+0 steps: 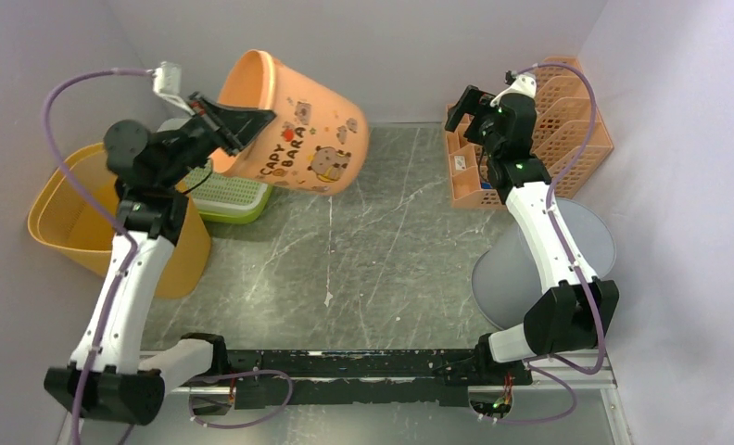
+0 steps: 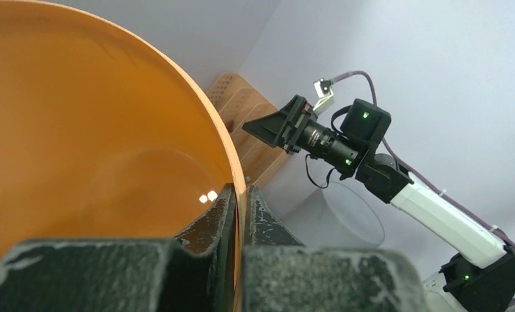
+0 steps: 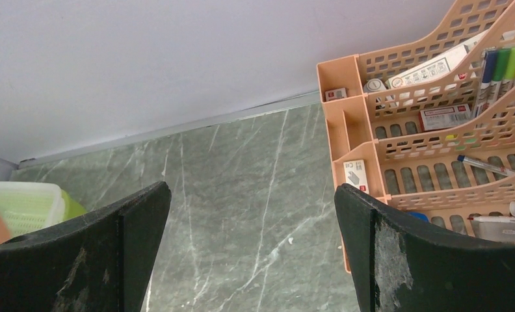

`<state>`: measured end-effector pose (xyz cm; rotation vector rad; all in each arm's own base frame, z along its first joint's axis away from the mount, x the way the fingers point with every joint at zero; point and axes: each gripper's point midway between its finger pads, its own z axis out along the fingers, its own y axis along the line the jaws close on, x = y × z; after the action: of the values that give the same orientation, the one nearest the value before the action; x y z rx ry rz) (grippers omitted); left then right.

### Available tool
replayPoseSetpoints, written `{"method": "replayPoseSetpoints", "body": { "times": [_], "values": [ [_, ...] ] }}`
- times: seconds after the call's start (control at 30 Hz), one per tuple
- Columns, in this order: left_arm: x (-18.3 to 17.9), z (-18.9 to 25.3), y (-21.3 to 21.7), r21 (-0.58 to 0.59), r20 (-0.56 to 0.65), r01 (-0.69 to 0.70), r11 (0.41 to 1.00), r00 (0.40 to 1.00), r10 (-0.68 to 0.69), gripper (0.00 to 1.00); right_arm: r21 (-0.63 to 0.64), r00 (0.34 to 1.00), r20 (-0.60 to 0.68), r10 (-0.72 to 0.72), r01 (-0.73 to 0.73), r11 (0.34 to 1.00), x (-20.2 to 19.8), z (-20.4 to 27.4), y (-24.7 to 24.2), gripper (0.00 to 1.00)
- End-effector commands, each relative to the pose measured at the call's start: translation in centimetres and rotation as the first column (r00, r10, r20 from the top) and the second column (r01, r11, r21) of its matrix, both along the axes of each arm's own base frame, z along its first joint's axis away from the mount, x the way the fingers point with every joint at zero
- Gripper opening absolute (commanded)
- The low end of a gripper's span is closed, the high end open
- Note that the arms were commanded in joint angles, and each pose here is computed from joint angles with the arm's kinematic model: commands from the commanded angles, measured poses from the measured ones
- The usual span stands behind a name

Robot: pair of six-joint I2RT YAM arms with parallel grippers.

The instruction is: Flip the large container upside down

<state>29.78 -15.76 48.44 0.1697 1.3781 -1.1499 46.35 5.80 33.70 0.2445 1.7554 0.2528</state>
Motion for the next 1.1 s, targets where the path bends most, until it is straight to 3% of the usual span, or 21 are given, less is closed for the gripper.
{"method": "replayPoseSetpoints", "body": {
  "times": [0.0,0.3,0.6,0.83,1.07],
  "values": [
    [3.1,-0.1,-2.0,0.072,0.059,-0.065,0.995,0.996,0.061,0.07,-0.001,1.000,0.022,-0.002,0.002,1.000,0.7,0.5,-0.3,1.00],
    [5.8,-6.2,-7.3,0.077,-0.060,0.023,0.997,0.998,-0.019,0.07,-0.022,0.999,0.017,-0.037,0.038,0.999,1.0,0.3,-1.8,1.00],
    [3.4,-9.7,-16.6,0.062,-0.101,0.224,0.973,0.971,-0.217,0.07,-0.004,0.999,0.005,-0.046,0.046,0.999,1.3,-0.6,-2.3,1.00],
    [1.7,-11.6,-19.3,-0.069,-0.102,0.358,0.931,0.926,-0.363,0.07,-0.013,0.998,-0.010,-0.057,0.057,0.998,1.4,-1.3,-3.0,1.00],
    [-0.5,-10.8,-20.4,-0.302,-0.052,0.523,0.797,0.826,-0.562,0.07,0.001,0.998,-0.025,-0.055,0.055,0.998,1.8,-2.5,-3.1,1.00]
  ]
}}
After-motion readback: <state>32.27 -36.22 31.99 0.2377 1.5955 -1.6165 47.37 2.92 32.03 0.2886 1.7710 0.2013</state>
